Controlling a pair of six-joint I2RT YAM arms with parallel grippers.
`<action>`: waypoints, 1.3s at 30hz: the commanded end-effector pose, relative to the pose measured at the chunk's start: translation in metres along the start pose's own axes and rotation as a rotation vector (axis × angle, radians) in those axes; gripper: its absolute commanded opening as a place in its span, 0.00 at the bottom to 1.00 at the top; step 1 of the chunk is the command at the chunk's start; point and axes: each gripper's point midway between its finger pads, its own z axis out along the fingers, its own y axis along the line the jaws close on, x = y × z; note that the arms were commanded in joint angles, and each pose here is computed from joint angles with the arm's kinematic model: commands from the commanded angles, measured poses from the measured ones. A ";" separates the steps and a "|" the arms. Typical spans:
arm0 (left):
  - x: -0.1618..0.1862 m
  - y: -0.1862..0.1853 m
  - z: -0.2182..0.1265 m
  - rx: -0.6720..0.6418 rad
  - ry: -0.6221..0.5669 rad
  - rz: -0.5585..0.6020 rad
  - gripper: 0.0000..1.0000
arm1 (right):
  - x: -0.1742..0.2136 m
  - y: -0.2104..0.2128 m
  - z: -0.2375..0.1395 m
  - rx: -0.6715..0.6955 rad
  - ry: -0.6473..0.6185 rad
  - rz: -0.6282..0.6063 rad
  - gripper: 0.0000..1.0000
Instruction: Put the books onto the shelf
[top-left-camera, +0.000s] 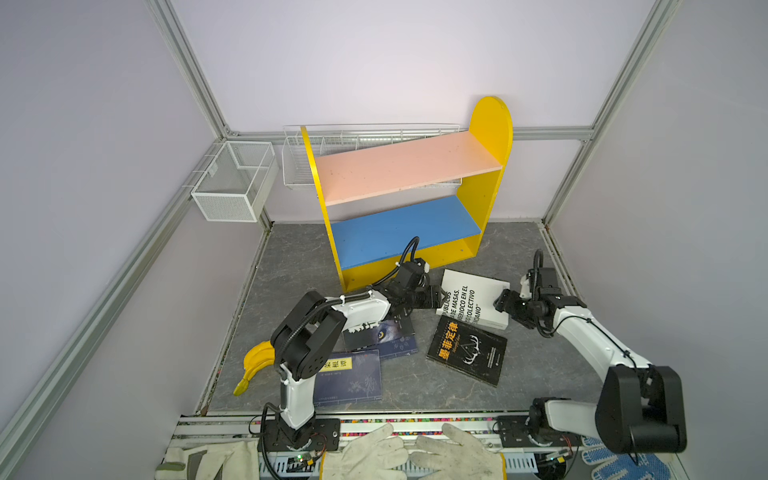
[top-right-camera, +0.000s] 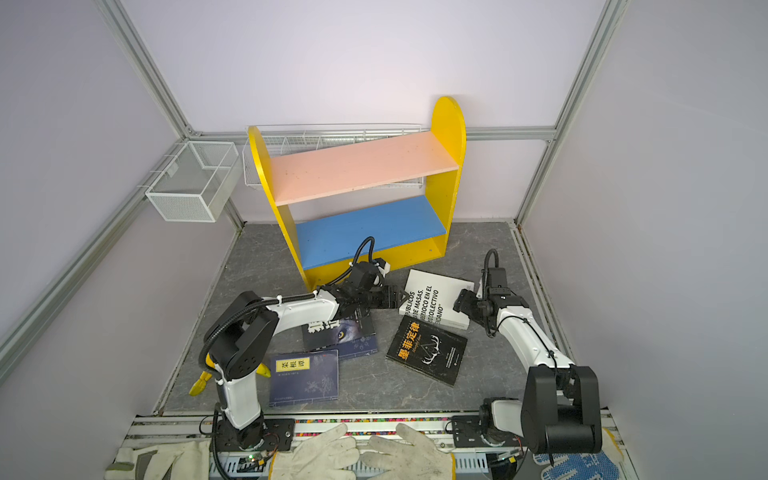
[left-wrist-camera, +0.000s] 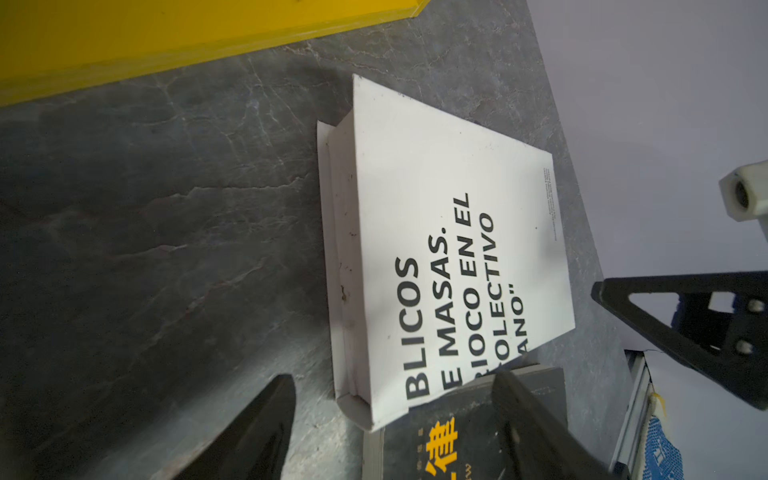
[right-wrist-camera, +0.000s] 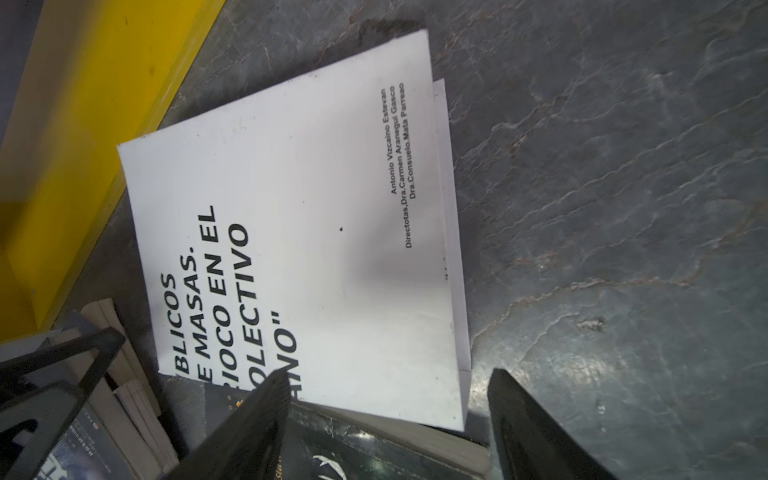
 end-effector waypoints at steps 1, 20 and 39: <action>-0.013 -0.019 0.010 0.061 -0.033 0.005 0.74 | 0.005 0.004 0.008 -0.047 0.020 -0.007 0.76; -0.009 -0.033 0.034 0.143 0.014 -0.033 0.60 | 0.012 0.009 0.030 -0.097 0.075 0.013 0.65; -0.006 -0.038 0.042 0.168 0.029 -0.038 0.57 | 0.014 0.002 0.040 -0.102 0.068 0.051 0.75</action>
